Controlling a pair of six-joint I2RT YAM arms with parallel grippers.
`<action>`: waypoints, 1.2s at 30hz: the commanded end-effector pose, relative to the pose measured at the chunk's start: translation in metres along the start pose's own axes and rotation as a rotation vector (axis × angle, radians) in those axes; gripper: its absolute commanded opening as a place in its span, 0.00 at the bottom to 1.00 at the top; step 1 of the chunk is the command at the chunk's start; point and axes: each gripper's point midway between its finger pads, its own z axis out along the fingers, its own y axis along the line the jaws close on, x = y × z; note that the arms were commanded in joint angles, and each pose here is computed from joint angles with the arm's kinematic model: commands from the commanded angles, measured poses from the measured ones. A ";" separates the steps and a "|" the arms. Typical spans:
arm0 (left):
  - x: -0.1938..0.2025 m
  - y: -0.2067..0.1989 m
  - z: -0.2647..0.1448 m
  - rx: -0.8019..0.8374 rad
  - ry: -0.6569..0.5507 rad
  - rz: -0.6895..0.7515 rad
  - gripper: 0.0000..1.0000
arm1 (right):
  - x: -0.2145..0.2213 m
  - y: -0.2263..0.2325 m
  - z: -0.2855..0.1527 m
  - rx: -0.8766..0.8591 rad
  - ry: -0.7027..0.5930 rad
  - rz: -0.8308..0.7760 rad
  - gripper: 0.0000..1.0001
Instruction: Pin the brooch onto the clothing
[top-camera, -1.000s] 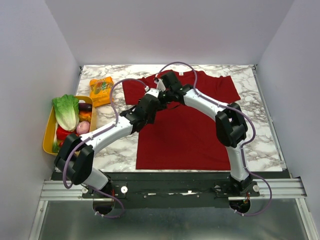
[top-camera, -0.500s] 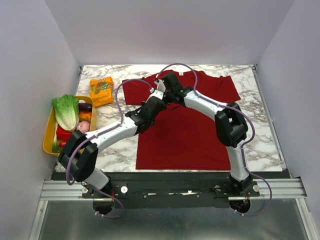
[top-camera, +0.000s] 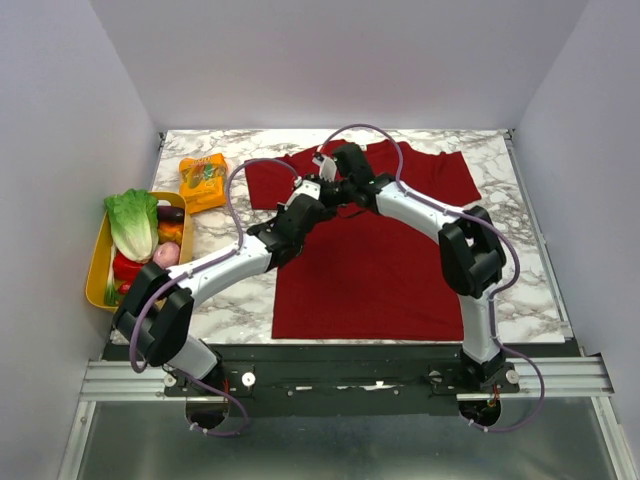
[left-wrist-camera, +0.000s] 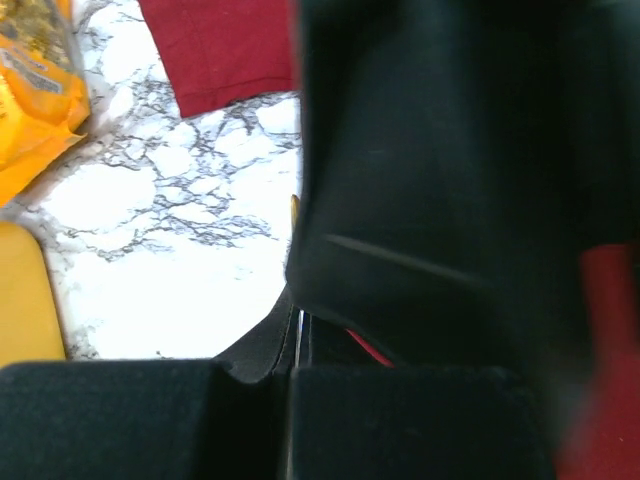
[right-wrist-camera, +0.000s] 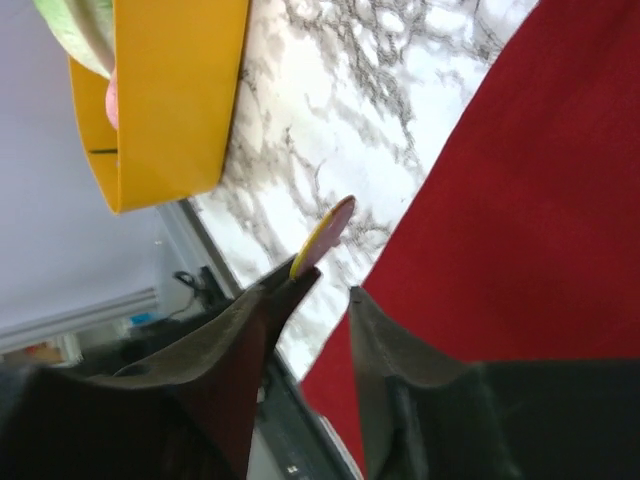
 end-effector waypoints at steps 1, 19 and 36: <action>-0.024 0.018 -0.009 -0.035 -0.106 -0.096 0.00 | 0.008 0.042 -0.030 -0.132 0.036 -0.038 0.55; -0.070 -0.002 -0.089 0.593 -0.341 -0.363 0.00 | -0.003 0.048 -0.114 -0.262 -0.172 -0.332 0.93; -0.099 -0.032 -0.170 1.044 -0.456 -0.326 0.00 | 0.005 0.090 -0.145 -0.493 -0.243 -0.477 0.82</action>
